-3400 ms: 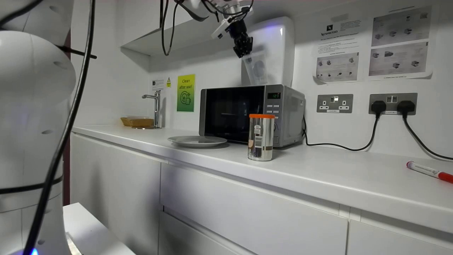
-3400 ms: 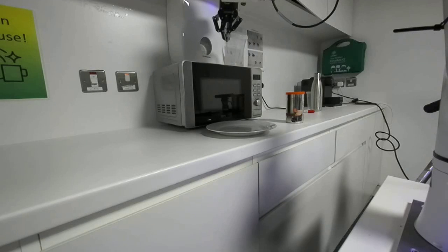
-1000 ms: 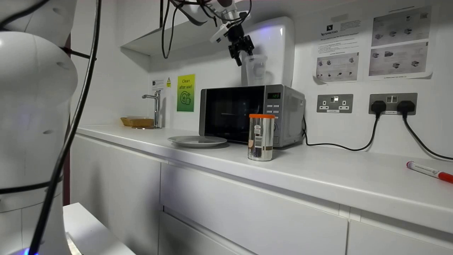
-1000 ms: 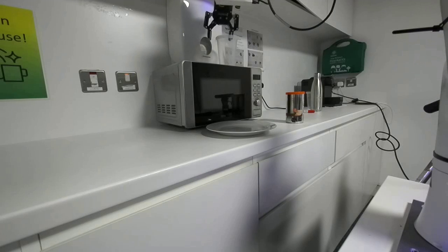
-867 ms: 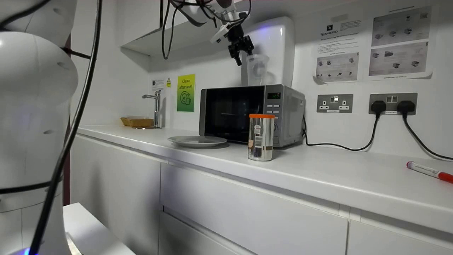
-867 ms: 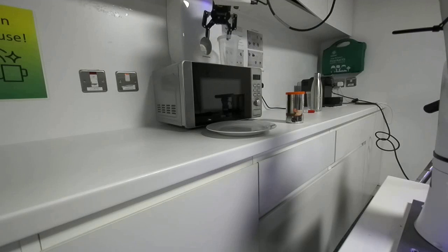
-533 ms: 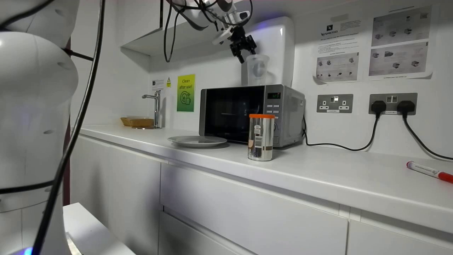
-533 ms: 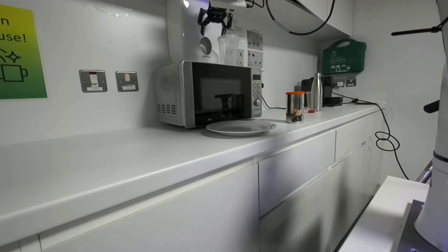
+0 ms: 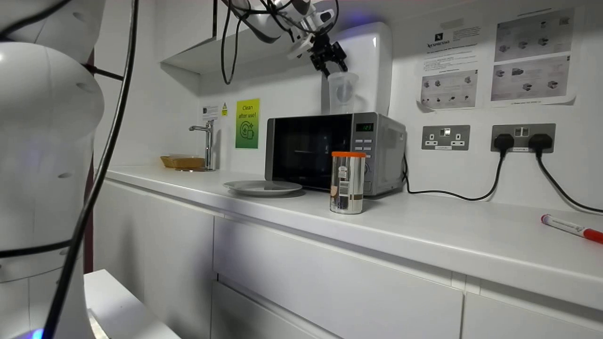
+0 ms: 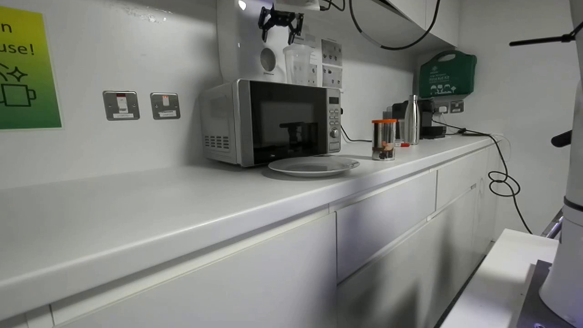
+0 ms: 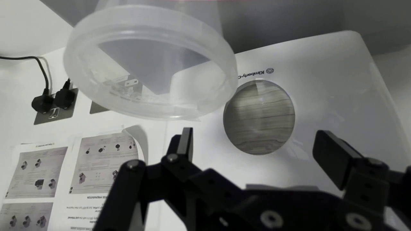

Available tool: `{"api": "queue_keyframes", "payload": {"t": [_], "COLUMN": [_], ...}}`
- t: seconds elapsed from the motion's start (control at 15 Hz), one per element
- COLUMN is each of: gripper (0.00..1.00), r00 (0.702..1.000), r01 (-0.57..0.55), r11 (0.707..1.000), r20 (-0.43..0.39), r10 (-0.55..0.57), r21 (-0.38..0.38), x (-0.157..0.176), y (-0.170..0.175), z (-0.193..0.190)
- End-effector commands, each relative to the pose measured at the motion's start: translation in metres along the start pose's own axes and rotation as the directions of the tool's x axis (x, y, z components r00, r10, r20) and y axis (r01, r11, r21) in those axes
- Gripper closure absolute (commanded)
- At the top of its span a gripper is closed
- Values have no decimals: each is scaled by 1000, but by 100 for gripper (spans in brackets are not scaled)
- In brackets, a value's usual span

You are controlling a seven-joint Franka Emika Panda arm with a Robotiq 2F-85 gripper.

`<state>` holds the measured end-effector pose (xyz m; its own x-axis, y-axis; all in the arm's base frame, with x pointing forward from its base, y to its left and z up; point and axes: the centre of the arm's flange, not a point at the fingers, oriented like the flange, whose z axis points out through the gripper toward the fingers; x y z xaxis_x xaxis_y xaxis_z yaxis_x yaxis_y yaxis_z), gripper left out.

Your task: Put the colourless cup on top of the microwave

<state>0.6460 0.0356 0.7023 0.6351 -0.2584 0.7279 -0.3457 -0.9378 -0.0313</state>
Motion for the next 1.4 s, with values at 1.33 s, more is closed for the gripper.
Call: {"api": "queue_keyframes", "payload": {"t": [1.33], "gripper": [0], "r00": [903], "r01": [-122], "r11": [985], "r20": [399], "r10": [160], "r21": [-118], "x": [-151], "y": [135], "z": [-103]}}
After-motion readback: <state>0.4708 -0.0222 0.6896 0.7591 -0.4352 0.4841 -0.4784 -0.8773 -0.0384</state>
